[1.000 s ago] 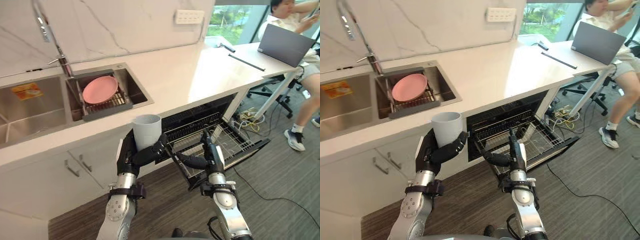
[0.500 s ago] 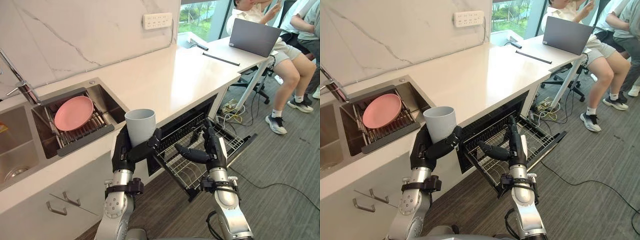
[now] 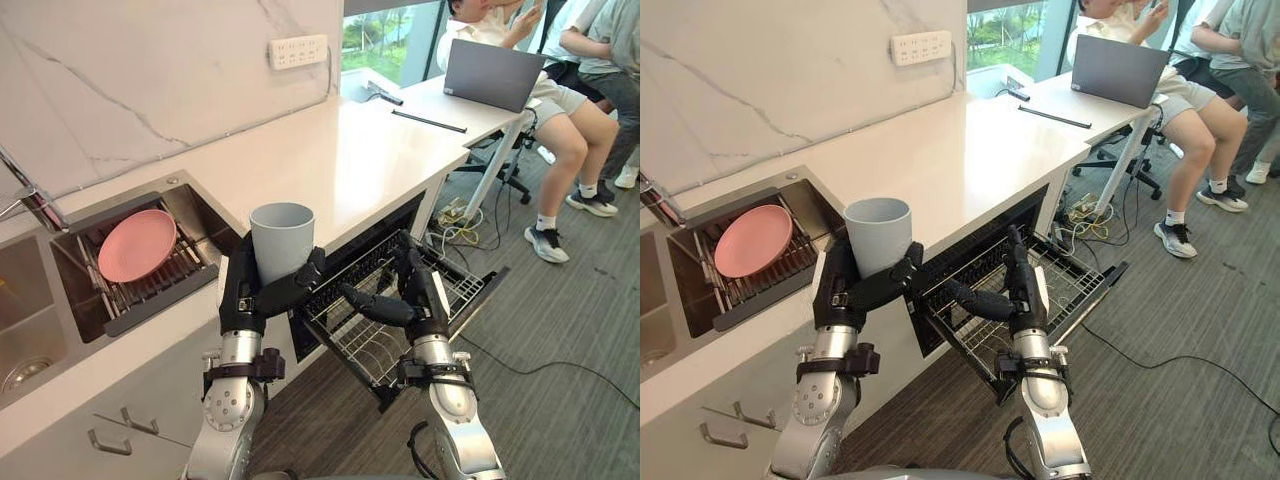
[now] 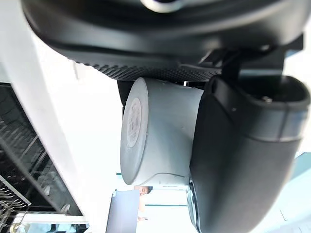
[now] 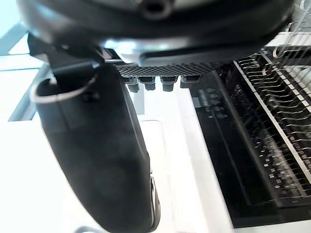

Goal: Walk over to the sink, pick up the cup, carry it to the dishwasher, place the cup inside the dishwasher, then close the dishwasher door

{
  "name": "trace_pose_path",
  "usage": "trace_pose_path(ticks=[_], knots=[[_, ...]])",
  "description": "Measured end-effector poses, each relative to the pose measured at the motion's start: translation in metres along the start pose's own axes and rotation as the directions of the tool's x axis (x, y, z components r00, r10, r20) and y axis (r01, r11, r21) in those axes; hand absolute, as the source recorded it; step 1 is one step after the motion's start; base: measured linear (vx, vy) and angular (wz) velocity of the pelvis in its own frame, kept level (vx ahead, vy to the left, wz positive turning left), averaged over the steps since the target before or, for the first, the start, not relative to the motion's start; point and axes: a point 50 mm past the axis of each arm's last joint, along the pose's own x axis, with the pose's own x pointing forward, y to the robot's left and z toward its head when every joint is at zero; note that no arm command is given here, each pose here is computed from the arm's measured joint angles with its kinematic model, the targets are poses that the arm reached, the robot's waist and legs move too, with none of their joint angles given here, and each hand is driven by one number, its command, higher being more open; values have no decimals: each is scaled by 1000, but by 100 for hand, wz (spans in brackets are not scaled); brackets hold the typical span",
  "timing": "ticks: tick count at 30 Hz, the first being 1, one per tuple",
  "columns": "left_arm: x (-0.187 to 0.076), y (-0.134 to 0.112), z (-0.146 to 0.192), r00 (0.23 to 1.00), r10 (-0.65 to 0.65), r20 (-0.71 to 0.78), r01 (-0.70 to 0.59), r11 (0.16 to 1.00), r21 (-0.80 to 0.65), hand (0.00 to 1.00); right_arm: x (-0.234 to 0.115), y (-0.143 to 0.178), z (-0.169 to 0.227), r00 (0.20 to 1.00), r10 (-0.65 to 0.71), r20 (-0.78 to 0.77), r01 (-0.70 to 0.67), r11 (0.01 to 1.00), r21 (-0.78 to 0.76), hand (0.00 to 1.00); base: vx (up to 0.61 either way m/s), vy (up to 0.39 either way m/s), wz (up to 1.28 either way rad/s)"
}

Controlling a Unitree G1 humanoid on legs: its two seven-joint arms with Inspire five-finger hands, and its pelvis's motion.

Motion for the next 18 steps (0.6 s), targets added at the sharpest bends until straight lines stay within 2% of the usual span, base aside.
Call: trace_pose_path(ticks=[5,10,18], knots=[[7,8,-5,999,39,7,-40,996,84,0,1,10,2,999,50,7,-50,997,61,100,-9,11,-15],[8,7,-8,1000,18,16,-21,982,186,0,4,14,8,995,93,37,-95,994,53,100,-28,12,-13],[15,4,-14,1000,-6,6,4,963,269,0,6,22,11,986,156,54,-158,986,51,100,-13,-1,-5]])
